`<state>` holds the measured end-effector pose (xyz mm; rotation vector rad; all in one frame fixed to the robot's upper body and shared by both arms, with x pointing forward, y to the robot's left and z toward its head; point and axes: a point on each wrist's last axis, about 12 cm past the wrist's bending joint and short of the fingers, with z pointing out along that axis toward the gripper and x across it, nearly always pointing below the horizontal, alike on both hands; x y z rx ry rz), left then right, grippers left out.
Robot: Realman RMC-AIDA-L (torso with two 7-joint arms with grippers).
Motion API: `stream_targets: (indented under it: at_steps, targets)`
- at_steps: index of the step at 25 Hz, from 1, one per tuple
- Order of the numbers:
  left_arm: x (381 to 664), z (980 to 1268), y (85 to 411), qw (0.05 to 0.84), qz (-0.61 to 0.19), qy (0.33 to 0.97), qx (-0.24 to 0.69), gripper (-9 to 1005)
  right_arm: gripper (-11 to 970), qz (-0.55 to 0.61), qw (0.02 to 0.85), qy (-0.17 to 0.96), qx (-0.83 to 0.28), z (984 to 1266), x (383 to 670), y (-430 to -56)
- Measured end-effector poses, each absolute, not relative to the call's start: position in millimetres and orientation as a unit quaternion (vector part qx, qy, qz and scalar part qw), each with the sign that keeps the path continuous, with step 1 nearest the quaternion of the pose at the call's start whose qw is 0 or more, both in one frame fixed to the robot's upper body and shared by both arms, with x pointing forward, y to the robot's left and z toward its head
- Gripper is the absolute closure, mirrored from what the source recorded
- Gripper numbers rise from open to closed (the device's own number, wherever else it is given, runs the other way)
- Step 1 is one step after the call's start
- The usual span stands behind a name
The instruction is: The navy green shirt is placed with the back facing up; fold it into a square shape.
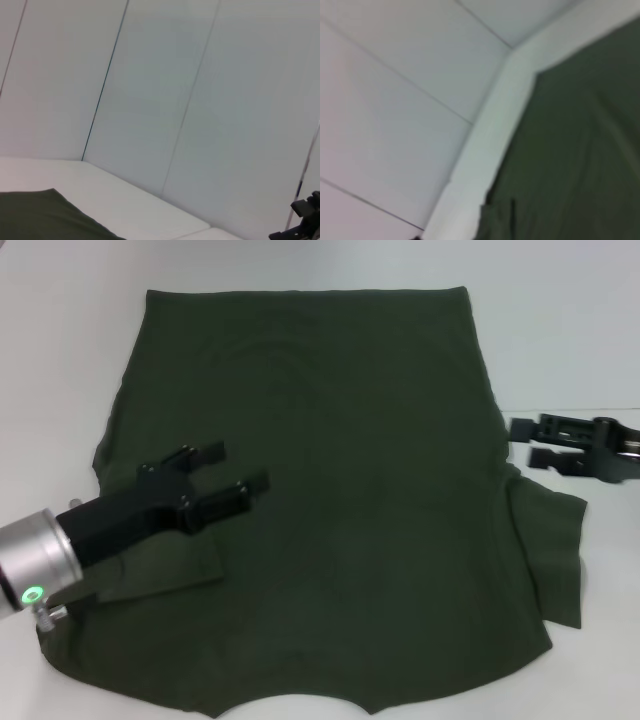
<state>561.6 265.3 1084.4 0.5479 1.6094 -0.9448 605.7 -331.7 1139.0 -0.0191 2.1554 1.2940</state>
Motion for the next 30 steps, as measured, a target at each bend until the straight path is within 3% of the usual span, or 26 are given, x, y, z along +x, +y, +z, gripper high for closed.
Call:
stream_targets:
  at_steps: [13, 30]
  targets:
    - [546.3, 1076.5, 274.9, 0.503, -0.379, 0.701, 0.335, 62, 62, 0.408, 0.134, 0.899, 0.084, 1131.3, 583.4, -372.5]
    - [546.5, 1075.2, 273.7, 0.494, -0.376, 0.705, 0.342, 62, 66, 0.329, 0.161, 0.925, 0.096, 1111.8, 598.3, -369.6]
